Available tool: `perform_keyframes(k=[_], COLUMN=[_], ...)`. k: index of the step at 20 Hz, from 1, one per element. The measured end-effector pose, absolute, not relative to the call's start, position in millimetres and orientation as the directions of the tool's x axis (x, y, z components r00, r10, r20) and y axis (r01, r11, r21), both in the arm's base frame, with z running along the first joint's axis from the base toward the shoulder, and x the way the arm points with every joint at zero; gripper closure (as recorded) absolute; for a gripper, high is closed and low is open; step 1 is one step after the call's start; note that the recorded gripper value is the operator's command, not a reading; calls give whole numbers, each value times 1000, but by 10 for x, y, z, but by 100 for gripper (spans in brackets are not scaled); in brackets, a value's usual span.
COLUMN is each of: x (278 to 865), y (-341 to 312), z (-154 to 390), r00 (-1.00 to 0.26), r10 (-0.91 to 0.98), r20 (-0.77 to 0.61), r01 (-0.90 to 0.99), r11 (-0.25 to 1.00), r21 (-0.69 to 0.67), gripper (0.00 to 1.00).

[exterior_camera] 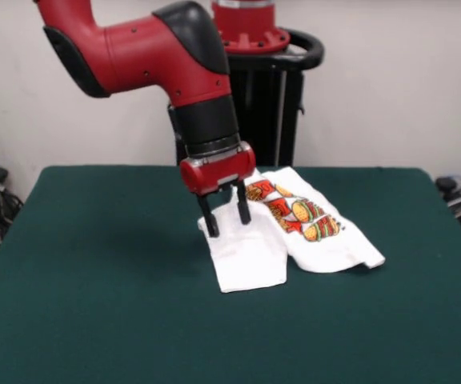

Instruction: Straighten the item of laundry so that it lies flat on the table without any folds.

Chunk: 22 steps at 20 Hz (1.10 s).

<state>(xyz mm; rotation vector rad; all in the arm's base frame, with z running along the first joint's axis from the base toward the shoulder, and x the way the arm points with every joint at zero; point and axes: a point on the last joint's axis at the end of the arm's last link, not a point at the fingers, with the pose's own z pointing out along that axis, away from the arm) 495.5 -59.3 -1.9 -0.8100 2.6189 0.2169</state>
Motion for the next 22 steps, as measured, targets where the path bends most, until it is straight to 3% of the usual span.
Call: perform_keyframes(k=[6,7,22], x=[4931,4927,4804], y=[-499,-469,-129], z=[-42,-46,-128], r00=[-754,-753,-736], r10=[-525,-530,-591], r20=[-394,-391,-331], r01=[-586,-591,-649], r11=[809,805,755], r21=[45,48,93], gripper=[0,100,100])
